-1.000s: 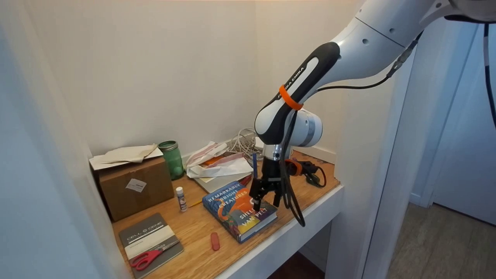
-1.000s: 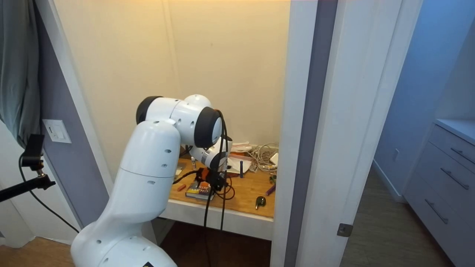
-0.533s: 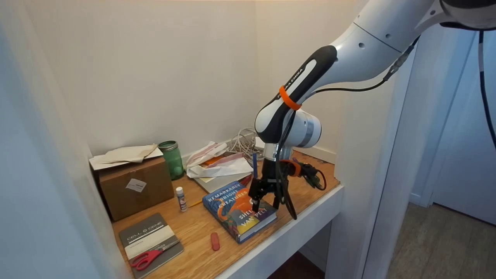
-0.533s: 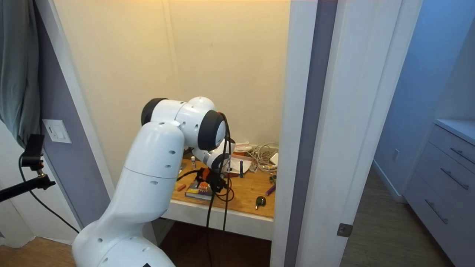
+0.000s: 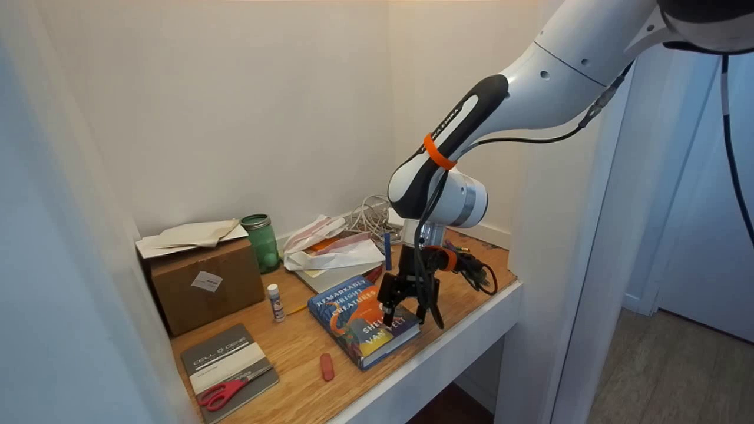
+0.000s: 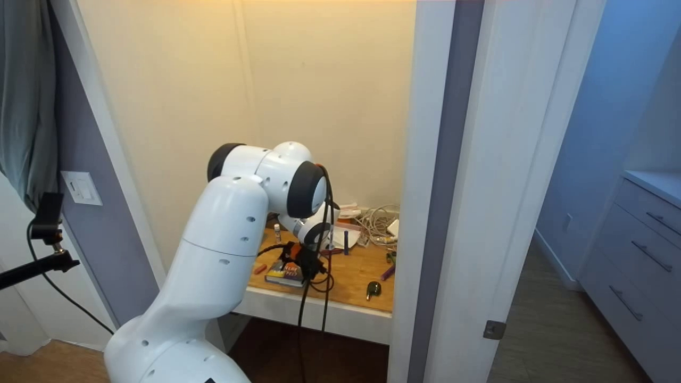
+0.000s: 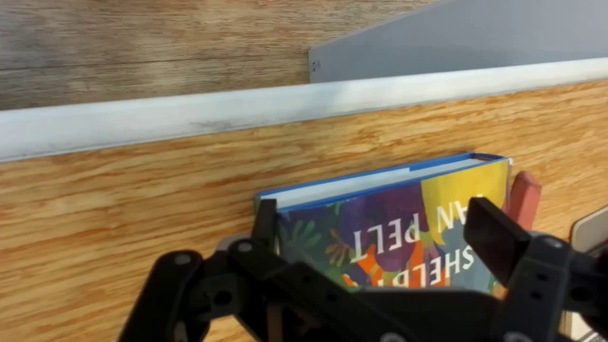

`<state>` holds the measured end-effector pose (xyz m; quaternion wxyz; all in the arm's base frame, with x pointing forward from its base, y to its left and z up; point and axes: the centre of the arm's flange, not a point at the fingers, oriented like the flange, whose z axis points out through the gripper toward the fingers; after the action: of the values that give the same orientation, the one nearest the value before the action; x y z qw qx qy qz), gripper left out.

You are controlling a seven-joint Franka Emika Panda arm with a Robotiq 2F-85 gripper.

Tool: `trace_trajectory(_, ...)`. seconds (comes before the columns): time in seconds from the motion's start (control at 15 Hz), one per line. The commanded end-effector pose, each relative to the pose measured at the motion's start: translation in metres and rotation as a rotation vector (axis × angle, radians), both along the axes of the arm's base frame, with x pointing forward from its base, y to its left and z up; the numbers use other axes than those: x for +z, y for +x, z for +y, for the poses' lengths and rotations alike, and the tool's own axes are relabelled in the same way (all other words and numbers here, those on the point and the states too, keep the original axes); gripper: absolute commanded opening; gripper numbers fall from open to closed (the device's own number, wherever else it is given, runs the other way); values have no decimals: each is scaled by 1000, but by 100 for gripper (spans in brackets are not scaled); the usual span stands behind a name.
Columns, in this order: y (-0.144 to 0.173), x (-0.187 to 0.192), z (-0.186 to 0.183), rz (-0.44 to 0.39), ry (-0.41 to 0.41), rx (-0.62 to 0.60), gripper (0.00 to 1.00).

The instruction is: Open the book

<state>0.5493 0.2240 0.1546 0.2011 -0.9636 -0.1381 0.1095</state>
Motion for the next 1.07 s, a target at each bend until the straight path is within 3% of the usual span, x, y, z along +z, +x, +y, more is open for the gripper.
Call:
trace_trajectory(0.0, 4, 4, -2, 28, 56, -36, 100)
trace_trajectory(1.0, 11, 39, 4, 23, 89, -42, 100)
